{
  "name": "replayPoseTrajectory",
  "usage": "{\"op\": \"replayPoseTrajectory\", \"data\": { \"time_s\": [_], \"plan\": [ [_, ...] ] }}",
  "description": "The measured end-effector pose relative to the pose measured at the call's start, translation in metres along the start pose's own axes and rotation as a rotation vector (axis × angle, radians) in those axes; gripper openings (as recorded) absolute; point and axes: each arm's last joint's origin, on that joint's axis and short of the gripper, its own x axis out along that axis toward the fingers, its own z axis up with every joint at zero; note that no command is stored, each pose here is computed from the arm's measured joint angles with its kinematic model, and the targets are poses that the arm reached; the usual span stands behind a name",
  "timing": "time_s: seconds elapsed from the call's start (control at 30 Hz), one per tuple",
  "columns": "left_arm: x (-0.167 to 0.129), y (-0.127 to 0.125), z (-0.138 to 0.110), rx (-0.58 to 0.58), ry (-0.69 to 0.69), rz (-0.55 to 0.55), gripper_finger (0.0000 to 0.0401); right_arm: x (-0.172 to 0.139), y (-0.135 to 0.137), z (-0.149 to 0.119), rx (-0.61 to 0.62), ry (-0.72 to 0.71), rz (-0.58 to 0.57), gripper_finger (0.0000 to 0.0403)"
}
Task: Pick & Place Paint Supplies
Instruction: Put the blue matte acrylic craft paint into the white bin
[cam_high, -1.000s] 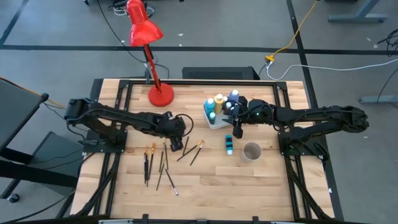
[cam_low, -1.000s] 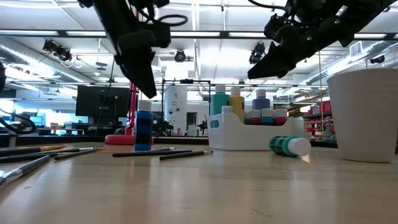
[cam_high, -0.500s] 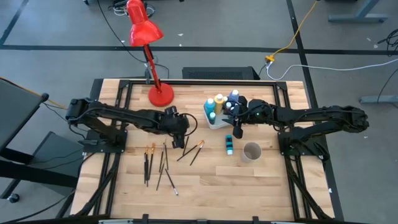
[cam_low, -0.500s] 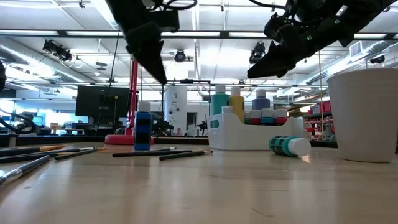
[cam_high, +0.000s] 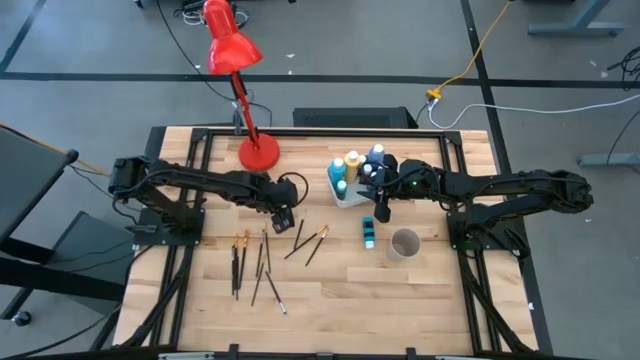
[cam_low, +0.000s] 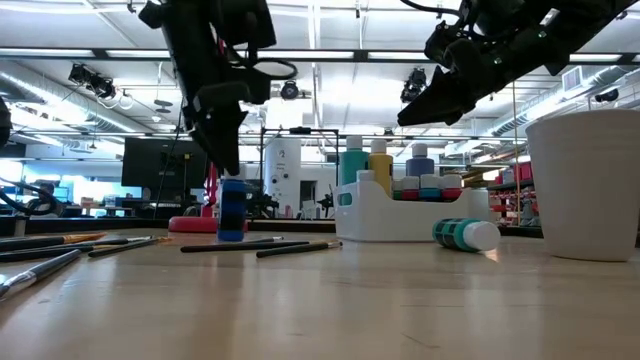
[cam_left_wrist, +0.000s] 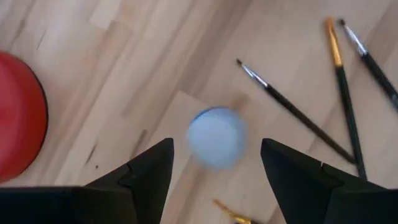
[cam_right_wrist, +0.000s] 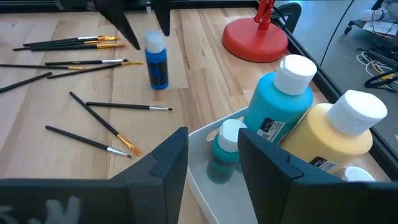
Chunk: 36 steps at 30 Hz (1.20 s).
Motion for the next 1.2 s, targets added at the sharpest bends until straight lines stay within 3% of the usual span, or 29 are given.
{"op": "replayPoseTrajectory", "data": {
  "time_s": [0.43,0.77,0.87,1.03,1.2],
  "plan": [
    [0.003,-0.001,0.002,-0.013,-0.052,-0.008,0.0244,0.0,0.0,0.001,-0.004,-0.007,-0.001,0.0143],
    [0.004,0.002,0.0,-0.093,-0.024,-0.002,0.013,0.0,0.0,0.001,-0.004,-0.007,-0.001,0.0143],
    [0.004,0.001,0.002,-0.107,-0.042,-0.011,0.0128,0.0,0.0,0.001,-0.005,-0.008,-0.003,0.0143],
    [-0.007,-0.004,0.02,-0.114,-0.143,-0.073,0.0128,0.0,0.0,0.002,-0.003,-0.016,-0.004,0.0143],
    [-0.035,-0.01,0.055,-0.079,-0.345,-0.152,0.013,0.0,0.0,0.001,-0.001,-0.014,-0.004,0.0143]
  ]
}}
